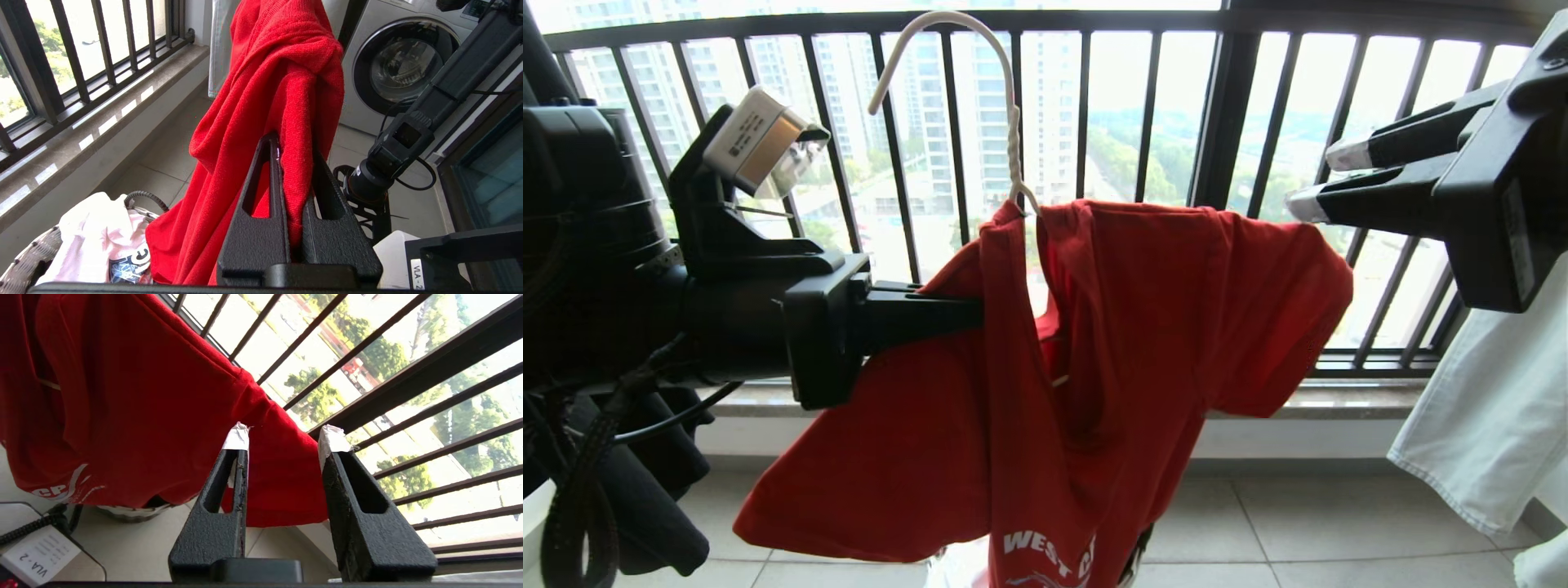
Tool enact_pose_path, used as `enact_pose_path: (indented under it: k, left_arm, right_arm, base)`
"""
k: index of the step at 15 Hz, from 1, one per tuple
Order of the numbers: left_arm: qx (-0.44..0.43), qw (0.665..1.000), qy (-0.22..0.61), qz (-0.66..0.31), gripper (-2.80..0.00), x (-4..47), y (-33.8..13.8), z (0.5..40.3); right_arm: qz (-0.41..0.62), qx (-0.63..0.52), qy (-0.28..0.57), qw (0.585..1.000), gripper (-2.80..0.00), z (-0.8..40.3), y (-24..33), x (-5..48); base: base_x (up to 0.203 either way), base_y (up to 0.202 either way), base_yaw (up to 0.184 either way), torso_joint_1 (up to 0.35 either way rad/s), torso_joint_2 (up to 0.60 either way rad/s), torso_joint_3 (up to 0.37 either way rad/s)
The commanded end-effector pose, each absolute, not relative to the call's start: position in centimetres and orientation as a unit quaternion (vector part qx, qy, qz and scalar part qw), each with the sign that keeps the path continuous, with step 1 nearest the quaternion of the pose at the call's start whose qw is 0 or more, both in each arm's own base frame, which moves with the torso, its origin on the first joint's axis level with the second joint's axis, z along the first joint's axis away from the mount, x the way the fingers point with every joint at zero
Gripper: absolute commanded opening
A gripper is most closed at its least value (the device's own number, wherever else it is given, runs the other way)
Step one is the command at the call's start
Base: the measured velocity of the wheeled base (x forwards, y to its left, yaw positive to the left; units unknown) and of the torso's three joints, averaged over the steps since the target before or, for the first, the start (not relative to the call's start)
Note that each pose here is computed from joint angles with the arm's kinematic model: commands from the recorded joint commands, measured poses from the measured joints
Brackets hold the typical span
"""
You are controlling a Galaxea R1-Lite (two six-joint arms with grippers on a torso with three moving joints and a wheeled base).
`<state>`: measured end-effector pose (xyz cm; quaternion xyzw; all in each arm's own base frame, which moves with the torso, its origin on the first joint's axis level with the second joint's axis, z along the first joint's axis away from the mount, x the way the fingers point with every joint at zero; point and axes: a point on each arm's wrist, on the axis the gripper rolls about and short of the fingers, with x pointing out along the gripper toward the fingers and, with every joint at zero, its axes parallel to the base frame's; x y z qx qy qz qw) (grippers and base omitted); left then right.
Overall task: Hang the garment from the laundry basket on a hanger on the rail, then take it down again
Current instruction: Hang the clothes rack on the clothesline
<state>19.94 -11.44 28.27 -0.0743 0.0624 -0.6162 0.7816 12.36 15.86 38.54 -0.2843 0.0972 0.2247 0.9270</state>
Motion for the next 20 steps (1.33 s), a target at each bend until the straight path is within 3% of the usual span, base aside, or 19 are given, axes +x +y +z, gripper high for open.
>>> enact_pose_path:
  k: [1,11,20]
  left_arm:
    - [-0.076,0.776,0.068,-0.622,-2.80,19.9,-11.4,28.0]
    - [-0.085,0.745,0.127,-0.649,-2.80,17.7,-11.6,29.4]
    - [-0.083,0.733,0.130,-0.663,-2.80,17.1,-12.1,29.4]
  right_arm:
    - [0.269,-0.284,0.111,0.914,0.00,38.5,16.1,12.3]
    - [0.411,-0.276,0.160,0.854,0.00,38.6,15.3,13.4]
    - [0.496,-0.280,0.160,0.806,0.00,38.0,14.7,14.9]
  base:
    - [0.000,0.000,0.000,0.000,0.00,0.000]
    - [0.000,0.000,0.000,0.000,0.00,0.000]
    - [0.000,0.000,0.000,0.000,0.00,0.000]
